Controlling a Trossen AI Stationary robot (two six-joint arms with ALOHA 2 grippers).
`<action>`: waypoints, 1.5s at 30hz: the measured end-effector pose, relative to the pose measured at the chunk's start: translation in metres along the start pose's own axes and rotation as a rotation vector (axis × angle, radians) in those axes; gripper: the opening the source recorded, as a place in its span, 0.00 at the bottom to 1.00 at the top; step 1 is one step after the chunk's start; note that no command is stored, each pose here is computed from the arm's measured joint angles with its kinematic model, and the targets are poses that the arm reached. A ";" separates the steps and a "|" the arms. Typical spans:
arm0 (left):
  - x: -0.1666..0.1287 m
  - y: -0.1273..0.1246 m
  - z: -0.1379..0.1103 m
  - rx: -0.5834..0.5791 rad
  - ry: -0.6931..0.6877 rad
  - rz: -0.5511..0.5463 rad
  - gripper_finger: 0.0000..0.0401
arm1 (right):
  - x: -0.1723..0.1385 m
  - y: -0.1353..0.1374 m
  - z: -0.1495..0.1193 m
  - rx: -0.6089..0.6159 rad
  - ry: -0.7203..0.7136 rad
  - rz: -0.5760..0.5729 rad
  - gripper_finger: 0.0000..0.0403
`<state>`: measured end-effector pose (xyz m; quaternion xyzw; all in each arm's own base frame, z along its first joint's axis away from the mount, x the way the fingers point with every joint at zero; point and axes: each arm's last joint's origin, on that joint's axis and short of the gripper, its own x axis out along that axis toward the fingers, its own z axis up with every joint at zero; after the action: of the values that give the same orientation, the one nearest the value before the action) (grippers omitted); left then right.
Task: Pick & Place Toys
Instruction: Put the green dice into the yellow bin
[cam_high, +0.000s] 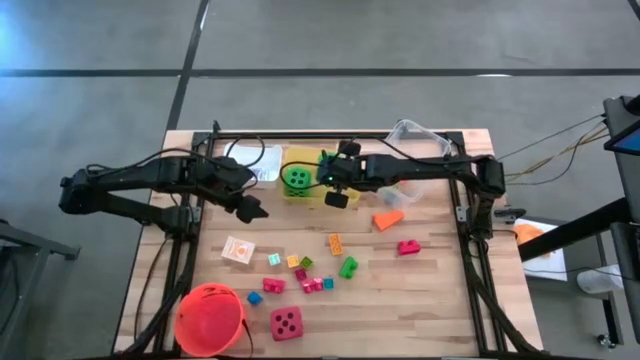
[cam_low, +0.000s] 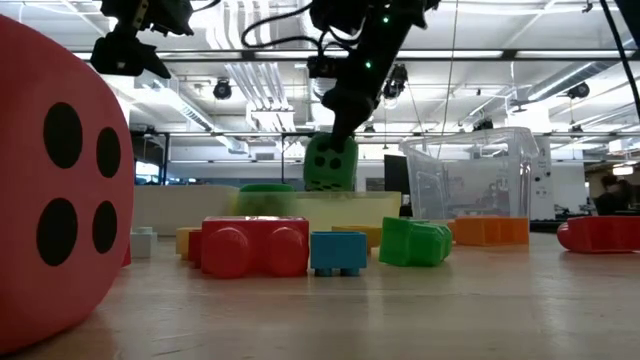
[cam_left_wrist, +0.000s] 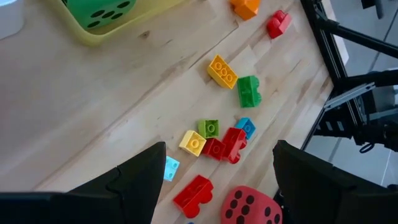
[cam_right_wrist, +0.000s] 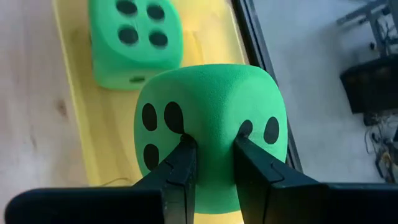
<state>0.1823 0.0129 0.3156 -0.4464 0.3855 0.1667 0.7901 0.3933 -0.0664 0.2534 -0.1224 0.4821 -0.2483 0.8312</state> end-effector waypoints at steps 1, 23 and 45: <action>0.000 0.000 0.000 0.002 0.001 0.001 0.71 | 0.000 0.000 0.001 0.000 -0.010 -0.001 0.16; 0.000 0.000 0.000 0.003 -0.004 0.002 0.71 | 0.003 0.003 0.000 0.017 -0.028 0.043 0.14; 0.000 0.000 0.000 0.000 -0.006 -0.002 0.71 | 0.032 0.016 -0.011 -0.020 -0.010 0.067 0.11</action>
<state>0.1828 0.0131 0.3157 -0.4463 0.3826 0.1675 0.7914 0.4017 -0.0693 0.2173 -0.1158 0.4843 -0.2148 0.8402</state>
